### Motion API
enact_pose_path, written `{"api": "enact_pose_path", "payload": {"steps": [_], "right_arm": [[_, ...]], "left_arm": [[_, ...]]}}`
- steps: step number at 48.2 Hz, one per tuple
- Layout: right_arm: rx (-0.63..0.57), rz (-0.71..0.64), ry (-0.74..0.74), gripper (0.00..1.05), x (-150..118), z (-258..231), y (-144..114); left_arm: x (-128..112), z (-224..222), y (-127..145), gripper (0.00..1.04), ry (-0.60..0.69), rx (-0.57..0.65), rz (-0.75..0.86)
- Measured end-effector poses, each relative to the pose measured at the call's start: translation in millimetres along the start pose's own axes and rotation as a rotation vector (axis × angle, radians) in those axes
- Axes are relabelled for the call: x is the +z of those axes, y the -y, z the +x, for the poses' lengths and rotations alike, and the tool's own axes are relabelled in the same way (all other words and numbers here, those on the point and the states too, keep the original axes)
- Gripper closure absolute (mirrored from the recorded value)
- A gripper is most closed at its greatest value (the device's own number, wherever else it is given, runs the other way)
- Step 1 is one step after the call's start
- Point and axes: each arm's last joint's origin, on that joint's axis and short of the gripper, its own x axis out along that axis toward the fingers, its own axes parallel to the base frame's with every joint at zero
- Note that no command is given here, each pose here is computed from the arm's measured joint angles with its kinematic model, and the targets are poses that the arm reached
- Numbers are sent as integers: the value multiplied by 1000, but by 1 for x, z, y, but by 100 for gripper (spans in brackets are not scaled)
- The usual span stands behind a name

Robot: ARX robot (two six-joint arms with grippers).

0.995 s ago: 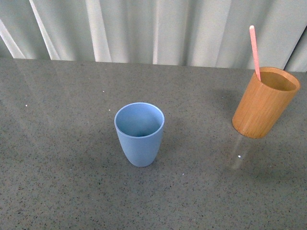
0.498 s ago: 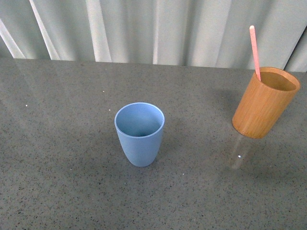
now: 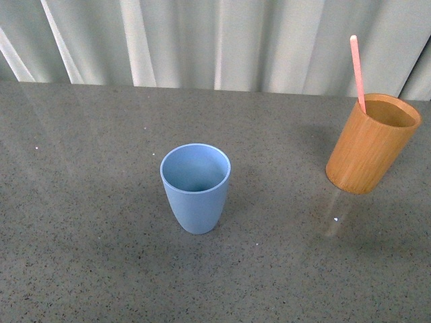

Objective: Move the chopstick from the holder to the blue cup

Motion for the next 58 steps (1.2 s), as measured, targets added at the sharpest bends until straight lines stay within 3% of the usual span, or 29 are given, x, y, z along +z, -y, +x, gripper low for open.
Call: {"api": "enact_pose_path", "payload": {"steps": [15,21,25,28,35,42,49,58], "right_arm": [[0,0,0,10,0,0,0],[0,0,0,10,0,0,0],[0,0,0,10,0,0,0],[-3,0,-2,10,0,0,0],[-162,-70,-324,10,-6,16,6],[-140,-135,-359,10,-4,51,17],[-53,-272,-334,10,-13,108,29],[51,-271,-343,10,-36,155,29]], "left_arm": [[1,-5,0,99,27,1,-1],[1,-5,0,81,27,1,0],[1,-5,0,61,27,1,0],[1,-5,0,53,27,1,-1],[1,-5,0,28,28,0,0],[1,-5,0,5,28,1,0],[1,-5,0,7,29,1,0],[1,-5,0,7,29,1,0]]}}
